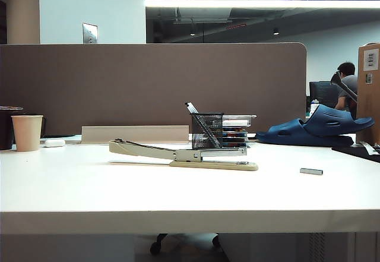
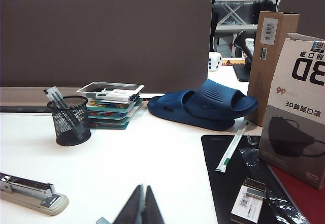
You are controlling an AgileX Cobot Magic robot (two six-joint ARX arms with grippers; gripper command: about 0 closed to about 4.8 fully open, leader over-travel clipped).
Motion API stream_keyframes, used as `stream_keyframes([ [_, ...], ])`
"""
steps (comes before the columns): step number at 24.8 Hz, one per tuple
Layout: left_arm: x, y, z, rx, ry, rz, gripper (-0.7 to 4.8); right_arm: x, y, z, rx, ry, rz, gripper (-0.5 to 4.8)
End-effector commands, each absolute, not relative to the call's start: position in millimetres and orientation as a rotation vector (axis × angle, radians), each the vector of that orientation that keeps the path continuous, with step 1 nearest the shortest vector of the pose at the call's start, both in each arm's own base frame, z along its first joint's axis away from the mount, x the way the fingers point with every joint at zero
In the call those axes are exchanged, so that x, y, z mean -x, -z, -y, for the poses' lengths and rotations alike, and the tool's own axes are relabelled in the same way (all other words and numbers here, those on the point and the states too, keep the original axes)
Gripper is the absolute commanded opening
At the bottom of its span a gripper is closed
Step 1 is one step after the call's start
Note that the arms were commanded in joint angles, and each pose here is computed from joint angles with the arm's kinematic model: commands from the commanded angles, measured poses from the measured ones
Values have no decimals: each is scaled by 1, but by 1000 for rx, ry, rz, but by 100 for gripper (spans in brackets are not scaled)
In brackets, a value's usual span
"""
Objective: Pick up a set of staples and put them into the open stapler.
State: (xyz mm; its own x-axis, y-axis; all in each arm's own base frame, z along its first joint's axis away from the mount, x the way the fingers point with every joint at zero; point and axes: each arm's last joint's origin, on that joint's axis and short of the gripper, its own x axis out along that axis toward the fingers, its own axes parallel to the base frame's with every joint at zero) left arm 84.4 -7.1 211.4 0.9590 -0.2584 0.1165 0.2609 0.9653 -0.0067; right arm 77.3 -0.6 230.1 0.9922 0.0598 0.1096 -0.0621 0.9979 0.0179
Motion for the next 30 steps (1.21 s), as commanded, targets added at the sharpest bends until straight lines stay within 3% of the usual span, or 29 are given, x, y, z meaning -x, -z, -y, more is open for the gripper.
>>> stream_keyframes([
  [1, -78, -223, 8, 19, 301, 79, -5, -73, -244, 0, -28, -62, 84, -9],
  [8, -66, -250, 12, -69, 421, 83, -5, -87, -290, 0, -39, -94, -61, -9],
  [16, -87, -280, 12, -141, 452, -13, -5, -156, -333, -3, -91, -311, -334, -6],
  [19, -109, -295, 13, -184, 481, -55, -5, -194, -345, -3, -121, -375, -410, 24],
  [22, -128, -305, 13, -166, 530, -101, -5, -225, -346, -2, -92, -428, -489, 150],
  [23, -138, -309, 14, -156, 549, -126, -5, -241, -344, -2, -54, -449, -538, 220],
  [30, -176, -310, 15, -137, 592, -169, -5, -301, -313, -2, 127, -603, -682, 231],
])
